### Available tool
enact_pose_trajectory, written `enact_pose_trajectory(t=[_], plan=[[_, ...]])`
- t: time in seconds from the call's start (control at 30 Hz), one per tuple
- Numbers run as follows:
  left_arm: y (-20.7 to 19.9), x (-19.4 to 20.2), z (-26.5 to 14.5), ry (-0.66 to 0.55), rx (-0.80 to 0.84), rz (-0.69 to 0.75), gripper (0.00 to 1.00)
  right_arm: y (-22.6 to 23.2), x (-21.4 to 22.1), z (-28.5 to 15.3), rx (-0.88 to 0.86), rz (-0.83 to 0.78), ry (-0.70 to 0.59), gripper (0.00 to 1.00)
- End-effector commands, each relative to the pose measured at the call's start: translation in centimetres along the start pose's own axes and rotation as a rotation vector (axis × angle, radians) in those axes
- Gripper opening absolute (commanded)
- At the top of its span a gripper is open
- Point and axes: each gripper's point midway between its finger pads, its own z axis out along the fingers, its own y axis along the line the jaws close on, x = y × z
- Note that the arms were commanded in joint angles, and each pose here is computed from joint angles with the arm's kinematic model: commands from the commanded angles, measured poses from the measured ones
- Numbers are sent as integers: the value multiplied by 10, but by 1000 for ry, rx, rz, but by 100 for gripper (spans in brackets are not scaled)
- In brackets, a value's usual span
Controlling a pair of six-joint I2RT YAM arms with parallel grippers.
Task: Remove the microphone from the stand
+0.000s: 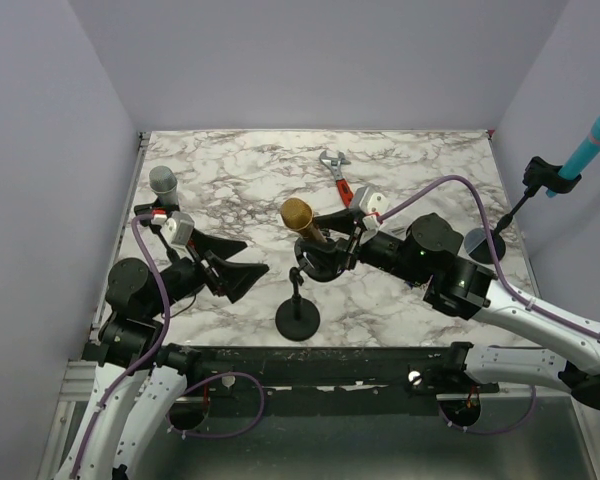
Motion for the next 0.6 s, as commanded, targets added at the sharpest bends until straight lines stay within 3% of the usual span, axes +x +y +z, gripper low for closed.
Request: enact_pose_trajectory(t=[0.0,0.1,0.2,0.57], plan=[[12,6,-5,20,-67,39,99,5,-9,0,-16,-7,-52,55],[12,6,-5,19,-71,43,99,5,-8,2,-15,-10,-49,49],[11,4,-6,19,-69,52,99,3,-12,3,-12,-14,-49,35],[6,-1,-5,18,-50,77,99,-1,-38,4,2,-26,-90,30]])
